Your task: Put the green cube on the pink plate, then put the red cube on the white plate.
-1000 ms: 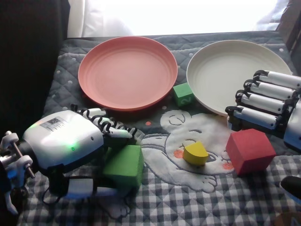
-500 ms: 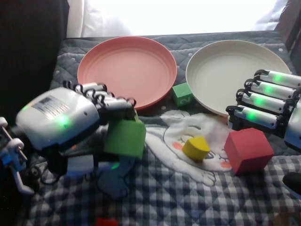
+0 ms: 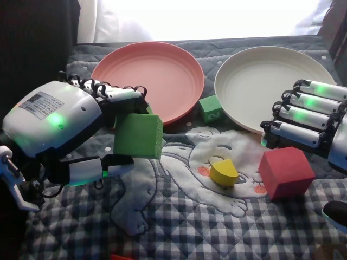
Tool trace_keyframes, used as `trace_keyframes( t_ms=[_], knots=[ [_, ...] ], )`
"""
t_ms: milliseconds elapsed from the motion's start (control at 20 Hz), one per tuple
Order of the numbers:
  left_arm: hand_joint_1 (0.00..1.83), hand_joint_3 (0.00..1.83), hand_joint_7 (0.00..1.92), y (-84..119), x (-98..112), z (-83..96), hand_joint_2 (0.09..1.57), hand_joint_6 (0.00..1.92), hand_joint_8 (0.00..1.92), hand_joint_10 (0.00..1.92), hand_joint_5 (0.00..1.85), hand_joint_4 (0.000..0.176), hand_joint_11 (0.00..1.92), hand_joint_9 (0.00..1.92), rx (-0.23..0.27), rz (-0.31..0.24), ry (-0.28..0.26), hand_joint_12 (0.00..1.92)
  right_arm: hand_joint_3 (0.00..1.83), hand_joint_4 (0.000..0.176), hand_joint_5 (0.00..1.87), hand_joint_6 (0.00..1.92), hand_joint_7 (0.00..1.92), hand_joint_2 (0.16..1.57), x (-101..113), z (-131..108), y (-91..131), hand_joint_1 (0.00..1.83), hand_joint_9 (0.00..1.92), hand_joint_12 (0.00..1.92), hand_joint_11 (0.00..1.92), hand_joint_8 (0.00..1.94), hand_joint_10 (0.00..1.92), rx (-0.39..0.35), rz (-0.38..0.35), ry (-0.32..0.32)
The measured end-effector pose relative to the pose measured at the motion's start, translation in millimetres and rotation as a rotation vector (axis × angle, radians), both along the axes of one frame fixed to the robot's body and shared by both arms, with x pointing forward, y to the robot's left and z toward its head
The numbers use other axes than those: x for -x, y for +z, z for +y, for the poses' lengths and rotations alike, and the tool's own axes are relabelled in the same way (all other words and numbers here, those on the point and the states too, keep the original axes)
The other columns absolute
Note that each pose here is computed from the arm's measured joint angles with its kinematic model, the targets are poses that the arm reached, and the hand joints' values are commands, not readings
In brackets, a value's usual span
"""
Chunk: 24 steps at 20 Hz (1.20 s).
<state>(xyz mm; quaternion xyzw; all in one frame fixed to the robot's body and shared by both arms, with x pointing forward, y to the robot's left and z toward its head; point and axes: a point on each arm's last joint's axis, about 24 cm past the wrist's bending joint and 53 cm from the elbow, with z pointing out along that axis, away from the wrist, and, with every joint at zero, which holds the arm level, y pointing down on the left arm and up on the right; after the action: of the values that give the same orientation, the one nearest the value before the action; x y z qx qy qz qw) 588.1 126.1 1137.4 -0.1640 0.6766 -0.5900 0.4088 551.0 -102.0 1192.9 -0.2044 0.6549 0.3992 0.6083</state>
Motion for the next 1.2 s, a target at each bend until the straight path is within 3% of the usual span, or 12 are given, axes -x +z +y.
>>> trace_keyframes(
  t_ms=[100, 200, 300, 350, 400, 450, 500, 700, 850, 900, 1050, 1200],
  knots=[
    [1.14, 0.0, 0.7, 0.7, -4.7, 3.9, 1.31, 1.34, 1.66, 1.56, 0.61, 0.0, 0.51, 0.58, 0.003, -0.002, 0.015, 1.87, 1.17, 0.0, 0.0, 1.28, 0.01, 0.27, 0.2, 0.4, -0.2, 0.95, 0.0, 1.92, 0.0, 1.3, 1.4, 0.0, 0.0, 0.001],
    [1.15, 0.0, 0.71, 2.7, -17.2, 6.1, 1.3, 1.31, 1.65, 1.64, 0.62, 0.0, 0.63, 0.66, 0.025, -0.009, 0.043, 1.92, 1.18, 0.0, 0.0, 1.28, 0.0, 0.29, 0.4, 1.0, -0.6, 0.9, 0.0, 1.92, 0.0, 1.29, 1.38, -0.001, 0.001, 0.002],
    [1.11, 0.0, 0.7, 6.3, -33.7, 12.9, 1.3, 1.41, 1.55, 1.38, 0.63, 0.0, 0.43, 0.57, 0.042, -0.021, 0.081, 1.76, 1.17, 0.0, 0.0, 1.27, 0.0, 0.29, 0.1, 1.0, -0.5, 0.89, 0.0, 1.92, 0.0, 1.27, 1.37, -0.002, 0.0, 0.003],
    [1.09, 0.0, 0.63, 5.7, -39.5, 15.2, 1.31, 1.5, 1.5, 1.23, 0.65, 0.024, 0.37, 0.55, 0.045, -0.017, 0.095, 1.7, 1.17, 0.0, 0.0, 1.29, 0.01, 0.29, -0.2, 0.8, -0.8, 0.91, 0.0, 1.92, 0.0, 1.3, 1.4, -0.001, 0.001, 0.001],
    [1.09, 0.0, 0.65, 5.5, -45.3, 16.2, 1.3, 1.47, 1.5, 1.23, 0.65, 0.036, 0.38, 0.57, 0.046, -0.017, 0.105, 1.7, 1.12, 0.0, 0.0, 1.27, 0.01, 0.31, -1.2, -0.2, -0.8, 0.93, 0.0, 1.92, 0.0, 1.29, 1.37, 0.001, -0.001, -0.001],
    [1.12, 0.0, 0.73, 4.0, -50.9, 16.7, 1.28, 1.42, 1.46, 1.25, 0.65, 0.011, 0.45, 0.65, 0.044, -0.015, 0.113, 1.7, 1.12, 0.0, 0.0, 1.29, 0.03, 0.32, -1.7, 0.1, -0.3, 0.9, 0.0, 1.92, 0.0, 1.3, 1.41, 0.0, 0.0, -0.002],
    [1.13, 0.0, 0.76, 3.9, -57.7, 16.9, 1.27, 1.41, 1.42, 1.24, 0.66, 0.007, 0.47, 0.66, 0.05, -0.011, 0.125, 1.69, 1.13, 0.0, 0.0, 1.28, 0.04, 0.33, -1.6, 0.8, 0.1, 0.87, 0.0, 1.92, 0.0, 1.29, 1.41, -0.002, -0.001, 0.0],
    [1.12, 0.0, 0.71, -6.1, -82.5, 14.9, 1.27, 1.43, 1.41, 1.22, 0.69, 0.037, 0.39, 0.55, 0.035, 0.017, 0.153, 1.77, 1.14, 0.0, 0.0, 1.31, 0.0, 0.29, -0.9, 2.9, 0.2, 0.93, 0.0, 1.92, 0.0, 1.3, 1.41, -0.008, -0.002, 0.005],
    [1.12, 0.0, 0.65, -16.2, -102.6, 10.7, 1.28, 1.41, 1.45, 1.22, 0.74, 0.02, 0.19, 0.46, 0.013, 0.053, 0.17, 1.86, 1.14, 0.0, 0.0, 1.31, 0.02, 0.31, -1.3, 2.6, 0.3, 0.94, 0.0, 1.92, 0.0, 1.32, 1.43, -0.009, -0.002, 0.004],
    [1.12, 0.0, 0.62, -17.4, -107.7, 10.5, 1.28, 1.42, 1.47, 1.26, 0.74, 0.0, 0.18, 0.41, 0.007, 0.059, 0.176, 1.9, 1.14, 0.0, 0.0, 1.29, 0.0, 0.33, -1.3, 2.8, 0.2, 0.93, 0.0, 1.92, 0.0, 1.31, 1.42, -0.008, -0.002, 0.004],
    [1.13, 0.0, 0.59, -19.4, -125.0, 13.3, 1.28, 1.39, 1.5, 1.26, 0.77, 0.0, 0.03, 0.34, 0.002, 0.081, 0.204, 1.92, 1.15, 0.0, 0.0, 1.23, 0.0, 0.33, -1.7, 2.9, -0.2, 0.94, 0.0, 1.92, 0.0, 1.31, 1.44, -0.009, -0.002, 0.004],
    [1.15, 0.0, 0.58, -21.9, -138.2, 15.4, 1.27, 1.36, 1.5, 1.31, 0.8, 0.0, 0.0, 0.31, 0.003, 0.115, 0.23, 1.91, 0.87, 0.0, 0.0, 1.02, 0.09, 0.51, -2.2, 3.2, -1.3, 0.87, 0.0, 1.84, 0.0, 1.0, 1.23, -0.007, 0.0, 0.004]
  ],
)
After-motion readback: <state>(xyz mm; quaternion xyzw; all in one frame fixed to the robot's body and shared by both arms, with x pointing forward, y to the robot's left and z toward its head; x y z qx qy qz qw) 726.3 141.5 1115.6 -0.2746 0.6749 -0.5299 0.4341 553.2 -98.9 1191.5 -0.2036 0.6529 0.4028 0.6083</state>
